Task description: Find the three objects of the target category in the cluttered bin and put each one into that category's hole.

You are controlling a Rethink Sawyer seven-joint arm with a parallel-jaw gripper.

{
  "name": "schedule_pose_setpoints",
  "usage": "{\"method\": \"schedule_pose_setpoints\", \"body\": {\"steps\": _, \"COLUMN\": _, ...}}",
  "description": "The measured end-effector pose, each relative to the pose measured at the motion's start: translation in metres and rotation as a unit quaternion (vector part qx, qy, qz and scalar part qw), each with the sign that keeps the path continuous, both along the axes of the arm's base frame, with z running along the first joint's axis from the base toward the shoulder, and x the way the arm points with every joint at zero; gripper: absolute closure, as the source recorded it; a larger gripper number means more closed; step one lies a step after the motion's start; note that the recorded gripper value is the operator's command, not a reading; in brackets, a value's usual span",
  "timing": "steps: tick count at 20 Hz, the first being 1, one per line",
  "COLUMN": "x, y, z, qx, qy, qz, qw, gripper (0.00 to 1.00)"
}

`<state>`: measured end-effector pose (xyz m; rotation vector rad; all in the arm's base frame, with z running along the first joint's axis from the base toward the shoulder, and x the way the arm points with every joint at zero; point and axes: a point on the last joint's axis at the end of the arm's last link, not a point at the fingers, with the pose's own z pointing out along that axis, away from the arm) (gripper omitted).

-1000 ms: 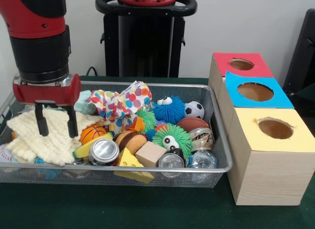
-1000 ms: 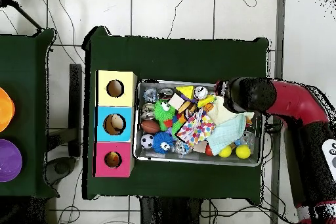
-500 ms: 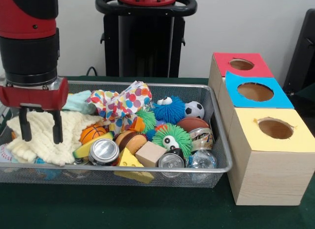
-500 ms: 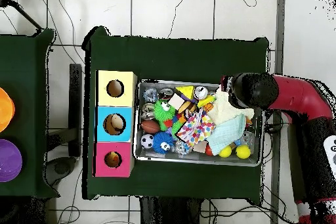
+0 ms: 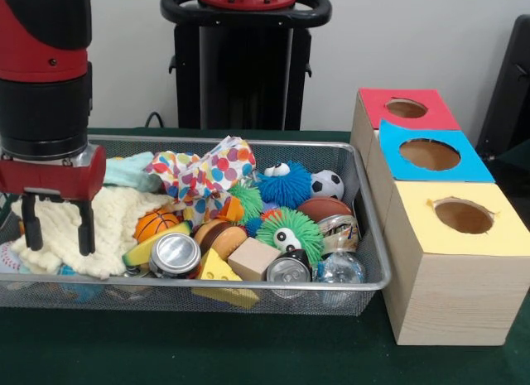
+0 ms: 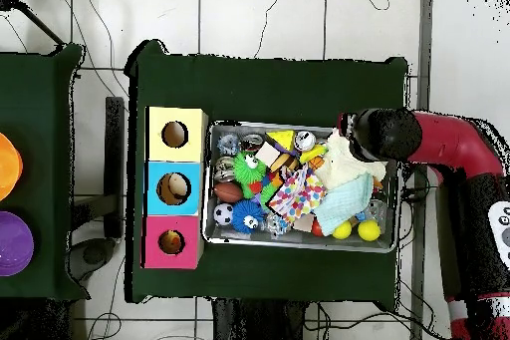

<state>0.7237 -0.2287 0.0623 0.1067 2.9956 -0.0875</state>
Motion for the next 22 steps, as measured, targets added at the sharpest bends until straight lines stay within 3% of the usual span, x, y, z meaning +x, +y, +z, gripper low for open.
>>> {"method": "schedule_pose_setpoints", "body": {"steps": 15, "x": -0.005, "y": 0.007, "z": -0.052, "qx": 0.025, "qy": 0.019, "qz": -0.008, "qw": 0.9995, "gripper": 0.0}}
{"method": "schedule_pose_setpoints", "body": {"steps": 22, "x": 0.001, "y": 0.011, "z": -0.055, "qx": 0.025, "qy": 0.016, "qz": -0.007, "qw": 0.9995, "gripper": 0.0}}
